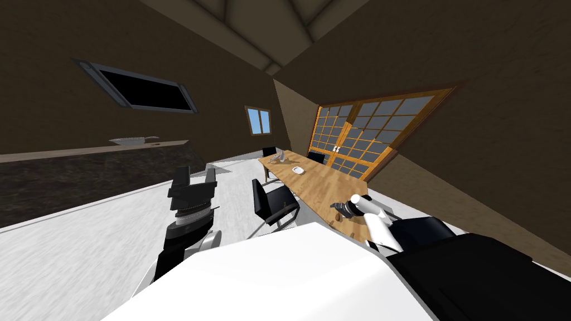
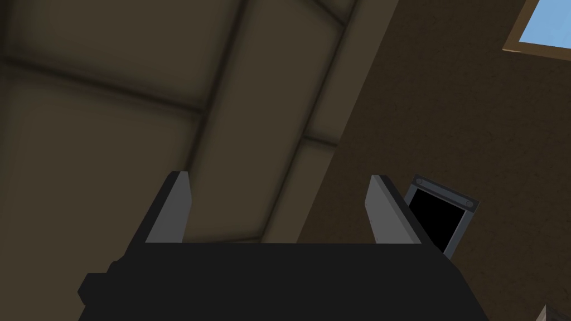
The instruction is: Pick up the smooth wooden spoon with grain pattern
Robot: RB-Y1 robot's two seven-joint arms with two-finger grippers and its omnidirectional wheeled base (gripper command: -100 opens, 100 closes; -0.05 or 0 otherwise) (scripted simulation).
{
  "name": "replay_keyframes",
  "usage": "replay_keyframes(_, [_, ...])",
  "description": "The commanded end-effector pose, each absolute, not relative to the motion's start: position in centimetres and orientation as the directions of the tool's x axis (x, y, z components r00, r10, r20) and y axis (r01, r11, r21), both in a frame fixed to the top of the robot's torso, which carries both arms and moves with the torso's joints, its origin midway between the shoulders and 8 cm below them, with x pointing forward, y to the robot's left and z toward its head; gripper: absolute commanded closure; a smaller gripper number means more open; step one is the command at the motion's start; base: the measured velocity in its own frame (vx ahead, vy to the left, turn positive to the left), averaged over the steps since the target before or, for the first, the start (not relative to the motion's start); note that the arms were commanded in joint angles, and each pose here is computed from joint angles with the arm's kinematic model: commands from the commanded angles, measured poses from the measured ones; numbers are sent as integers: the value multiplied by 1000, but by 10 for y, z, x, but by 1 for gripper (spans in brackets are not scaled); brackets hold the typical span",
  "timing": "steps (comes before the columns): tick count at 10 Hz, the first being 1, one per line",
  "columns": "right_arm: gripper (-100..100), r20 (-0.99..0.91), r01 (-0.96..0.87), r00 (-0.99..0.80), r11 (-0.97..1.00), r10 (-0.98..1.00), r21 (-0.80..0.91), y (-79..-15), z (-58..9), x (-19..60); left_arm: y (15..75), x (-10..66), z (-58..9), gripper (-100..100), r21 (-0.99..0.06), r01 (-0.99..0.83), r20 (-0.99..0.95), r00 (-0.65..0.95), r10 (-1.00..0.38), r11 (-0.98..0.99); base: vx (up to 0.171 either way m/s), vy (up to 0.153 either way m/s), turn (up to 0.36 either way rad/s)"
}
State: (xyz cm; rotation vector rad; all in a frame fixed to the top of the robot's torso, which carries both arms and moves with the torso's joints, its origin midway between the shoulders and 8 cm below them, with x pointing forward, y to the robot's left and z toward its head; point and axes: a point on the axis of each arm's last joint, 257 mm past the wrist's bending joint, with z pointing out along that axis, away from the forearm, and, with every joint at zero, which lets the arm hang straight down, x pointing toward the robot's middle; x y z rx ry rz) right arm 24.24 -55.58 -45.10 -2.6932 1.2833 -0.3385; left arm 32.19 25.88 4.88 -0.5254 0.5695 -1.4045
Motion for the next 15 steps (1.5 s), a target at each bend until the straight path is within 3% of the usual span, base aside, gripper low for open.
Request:
replay_keyframes(1, [-100, 138, -749, 610, -625, -780, -220, -555, -452, 241, 259, 322, 49, 0, -649, 755, -58, 78, -995, 97, -1, 5, -15])
replay_keyframes(15, [-100, 51, -796, 569, -566, -820, -217, -539, -474, 212, 259, 322, 49, 0, -649, 755, -59, 78, -995, 97, 1, -9, 12])
